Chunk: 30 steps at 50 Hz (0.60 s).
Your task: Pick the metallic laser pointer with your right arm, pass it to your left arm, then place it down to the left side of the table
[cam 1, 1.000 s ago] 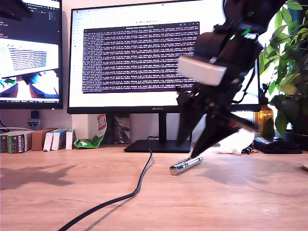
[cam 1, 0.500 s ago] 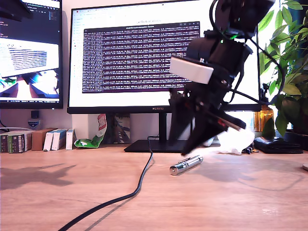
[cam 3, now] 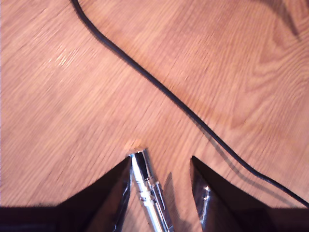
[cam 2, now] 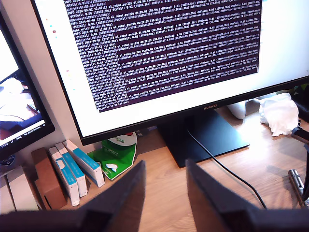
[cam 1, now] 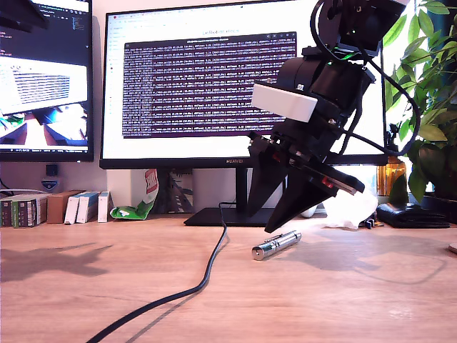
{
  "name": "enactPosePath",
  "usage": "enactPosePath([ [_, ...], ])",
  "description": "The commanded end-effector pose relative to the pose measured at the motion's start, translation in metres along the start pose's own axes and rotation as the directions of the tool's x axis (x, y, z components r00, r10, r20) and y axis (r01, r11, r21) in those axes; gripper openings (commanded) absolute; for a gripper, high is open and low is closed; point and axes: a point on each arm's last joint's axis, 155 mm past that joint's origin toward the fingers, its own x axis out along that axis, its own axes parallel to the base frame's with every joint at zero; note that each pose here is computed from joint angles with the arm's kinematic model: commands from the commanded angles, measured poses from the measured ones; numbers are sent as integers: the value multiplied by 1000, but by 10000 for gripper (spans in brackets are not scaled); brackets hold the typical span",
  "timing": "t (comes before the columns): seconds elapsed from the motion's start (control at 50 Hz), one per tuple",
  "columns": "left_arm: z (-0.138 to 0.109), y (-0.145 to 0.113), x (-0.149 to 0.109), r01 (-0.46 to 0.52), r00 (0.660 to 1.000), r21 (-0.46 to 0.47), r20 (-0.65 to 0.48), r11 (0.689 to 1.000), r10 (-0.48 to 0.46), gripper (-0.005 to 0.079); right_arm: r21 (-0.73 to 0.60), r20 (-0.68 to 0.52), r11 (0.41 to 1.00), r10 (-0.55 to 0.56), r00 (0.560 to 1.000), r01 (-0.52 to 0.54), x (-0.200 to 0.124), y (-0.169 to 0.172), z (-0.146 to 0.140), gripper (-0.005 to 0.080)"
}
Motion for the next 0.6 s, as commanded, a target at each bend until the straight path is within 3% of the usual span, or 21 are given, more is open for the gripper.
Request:
enactPosePath([
  [0.0,7,-1,0,4,1000,9,15,1000,-4,228,22,15,999,45,999,-45,16,12,-4,339],
  [0.58,7,0,0,2,1000,11,18,1000,-2,228,61,9,998,29,1000,-29,14,12,-22,338],
])
